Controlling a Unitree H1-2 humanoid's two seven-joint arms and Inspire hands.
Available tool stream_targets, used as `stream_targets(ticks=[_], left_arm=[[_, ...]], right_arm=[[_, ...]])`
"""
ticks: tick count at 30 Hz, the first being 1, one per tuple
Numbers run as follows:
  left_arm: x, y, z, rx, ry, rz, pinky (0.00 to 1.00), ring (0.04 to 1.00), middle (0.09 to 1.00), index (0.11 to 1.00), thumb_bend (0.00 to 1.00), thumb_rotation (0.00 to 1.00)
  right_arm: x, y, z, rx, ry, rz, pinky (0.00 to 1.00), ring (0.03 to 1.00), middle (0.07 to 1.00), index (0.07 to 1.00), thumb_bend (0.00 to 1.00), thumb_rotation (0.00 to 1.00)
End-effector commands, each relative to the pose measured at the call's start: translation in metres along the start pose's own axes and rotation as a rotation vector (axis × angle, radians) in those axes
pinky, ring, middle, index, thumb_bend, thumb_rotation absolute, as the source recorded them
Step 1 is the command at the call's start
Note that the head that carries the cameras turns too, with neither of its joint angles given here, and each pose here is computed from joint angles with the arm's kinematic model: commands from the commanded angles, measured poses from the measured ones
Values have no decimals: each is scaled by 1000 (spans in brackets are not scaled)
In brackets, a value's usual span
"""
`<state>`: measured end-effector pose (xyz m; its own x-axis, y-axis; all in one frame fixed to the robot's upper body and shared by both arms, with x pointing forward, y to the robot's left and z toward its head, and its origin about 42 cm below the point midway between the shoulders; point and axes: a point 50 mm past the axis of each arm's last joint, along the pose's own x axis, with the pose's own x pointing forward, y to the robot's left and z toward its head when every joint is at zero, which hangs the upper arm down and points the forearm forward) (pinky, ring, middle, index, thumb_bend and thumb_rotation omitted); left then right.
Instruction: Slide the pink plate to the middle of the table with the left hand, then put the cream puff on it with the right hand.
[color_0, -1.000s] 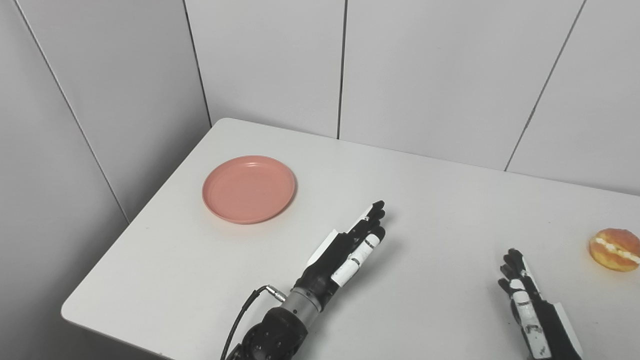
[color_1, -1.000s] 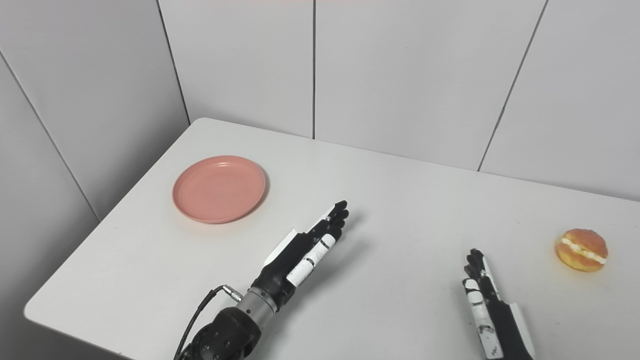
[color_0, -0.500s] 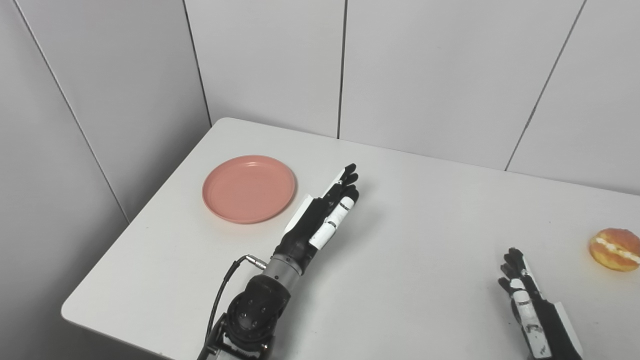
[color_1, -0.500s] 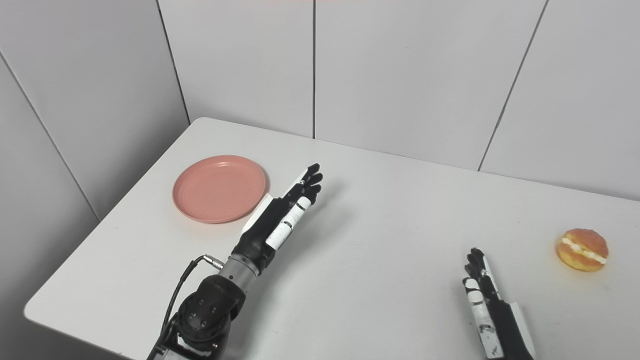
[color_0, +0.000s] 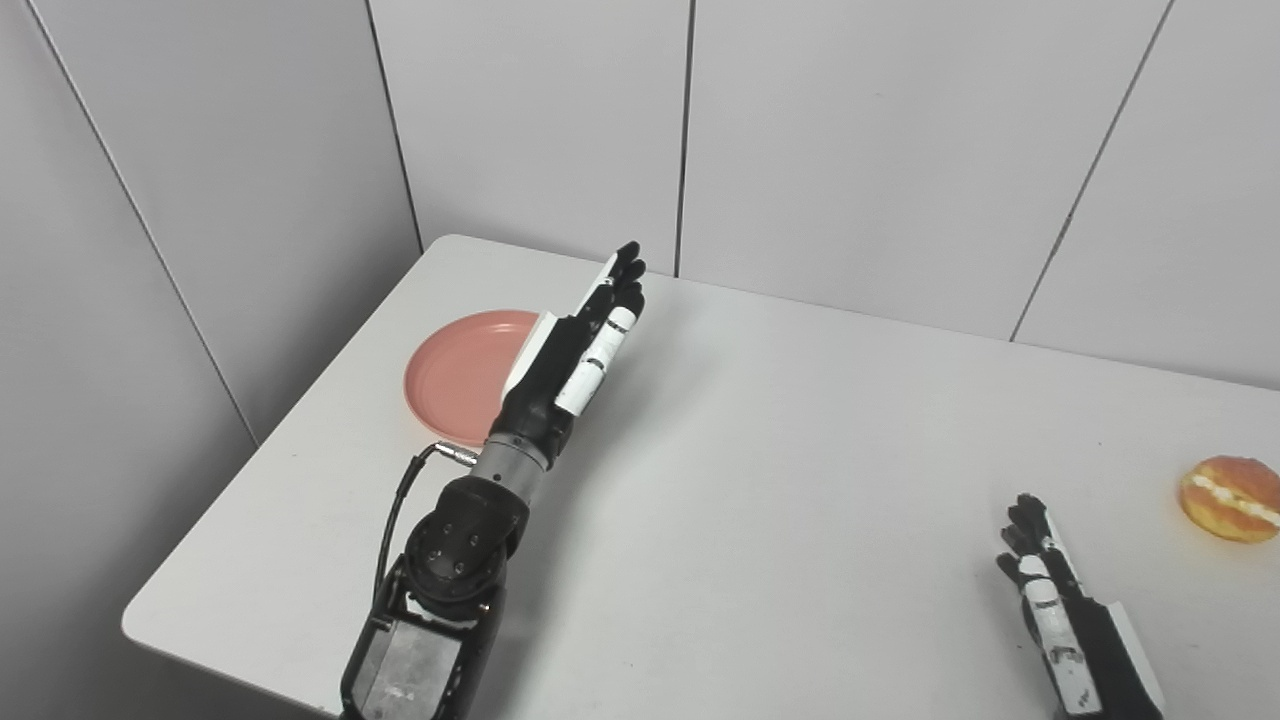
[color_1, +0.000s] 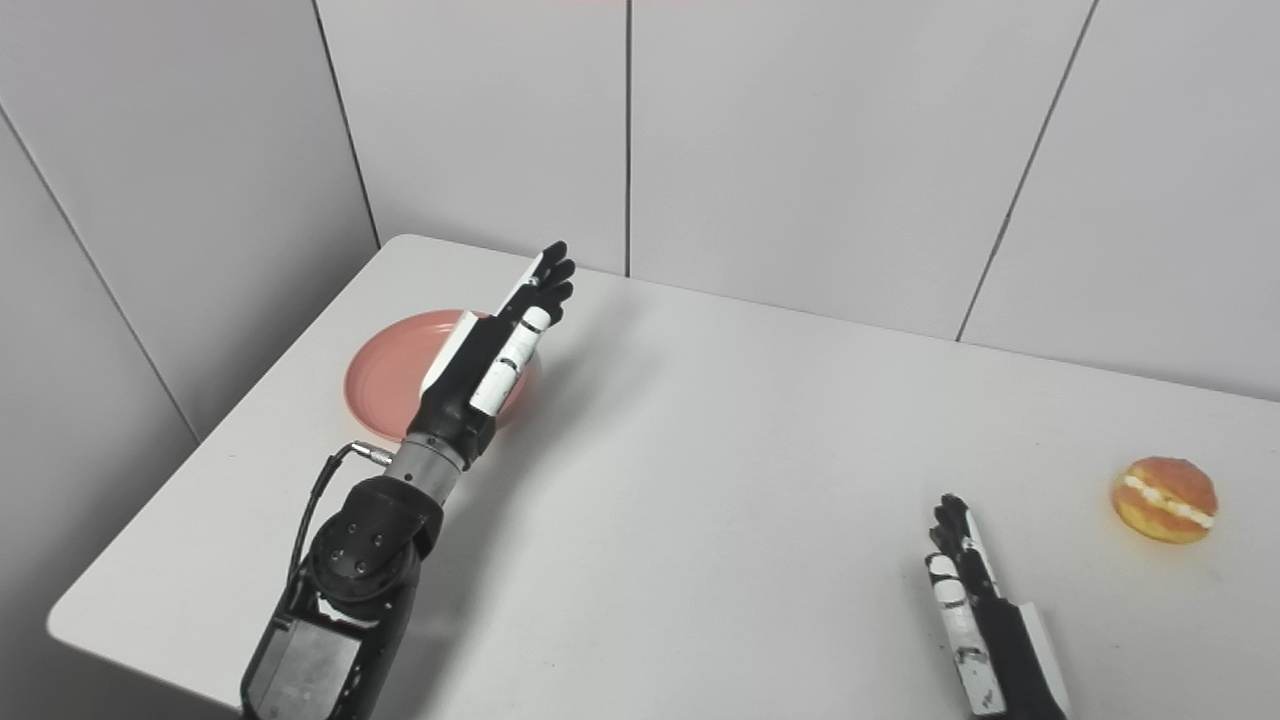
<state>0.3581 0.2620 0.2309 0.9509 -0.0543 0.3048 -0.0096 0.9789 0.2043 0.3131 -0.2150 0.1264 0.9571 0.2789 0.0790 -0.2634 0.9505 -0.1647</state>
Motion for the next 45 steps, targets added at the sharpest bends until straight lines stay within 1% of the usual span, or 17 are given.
stream_targets(ticks=[1, 7, 14, 17, 20, 21, 24, 29, 33, 38, 45], left_arm=[[14, 10, 21, -8, -101, 33, 979, 977, 992, 985, 476, 1000], [19, 28, 27, -32, -124, 105, 1000, 974, 989, 984, 428, 1000], [23, 52, 26, -50, -102, 169, 1000, 992, 1000, 988, 417, 1000], [24, 66, 25, -50, -88, 215, 1000, 995, 995, 979, 466, 1000], [25, 79, 24, -42, -87, 247, 1000, 995, 991, 978, 476, 1000], [25, 83, 23, -33, -90, 251, 997, 988, 990, 982, 453, 1000], [28, 96, 21, -11, -90, 287, 980, 976, 982, 972, 426, 1000], [29, 114, 17, -9, -73, 344, 975, 971, 981, 970, 422, 1000], [29, 126, 14, -9, -65, 376, 980, 970, 976, 966, 426, 1000], [27, 140, 10, 18, -61, 397, 968, 966, 971, 960, 410, 1000], [23, 153, 5, -5, -28, 429, 982, 976, 978, 967, 435, 1000]], right_arm=[[3, 0, 3, 4, 9, -5, 1000, 1000, 1000, 1000, 197, 1000], [2, -1, 2, 8, 10, -10, 1000, 1000, 1000, 1000, 203, 1000], [2, -1, 2, -3, 11, -9, 1000, 1000, 1000, 1000, 188, 1000], [2, -1, 3, 0, 14, -8, 1000, 1000, 1000, 1000, 186, 1000], [2, -1, 3, -1, 11, -8, 1000, 1000, 1000, 1000, 176, 1000], [2, -1, 3, 0, 11, -8, 1000, 1000, 1000, 1000, 182, 1000], [3, -1, 2, 12, 7, -6, 1000, 1000, 1000, 1000, 188, 1000], [2, -3, 2, 1, 4, -7, 1000, 1000, 1000, 1000, 180, 1000], [2, -3, 2, 7, 5, -6, 1000, 1000, 1000, 1000, 172, 1000], [2, -4, 2, 16, 9, -6, 1000, 1000, 1000, 1000, 155, 1000], [1, -5, 2, 3, 11, -5, 1000, 1000, 1000, 1000, 159, 1000]])
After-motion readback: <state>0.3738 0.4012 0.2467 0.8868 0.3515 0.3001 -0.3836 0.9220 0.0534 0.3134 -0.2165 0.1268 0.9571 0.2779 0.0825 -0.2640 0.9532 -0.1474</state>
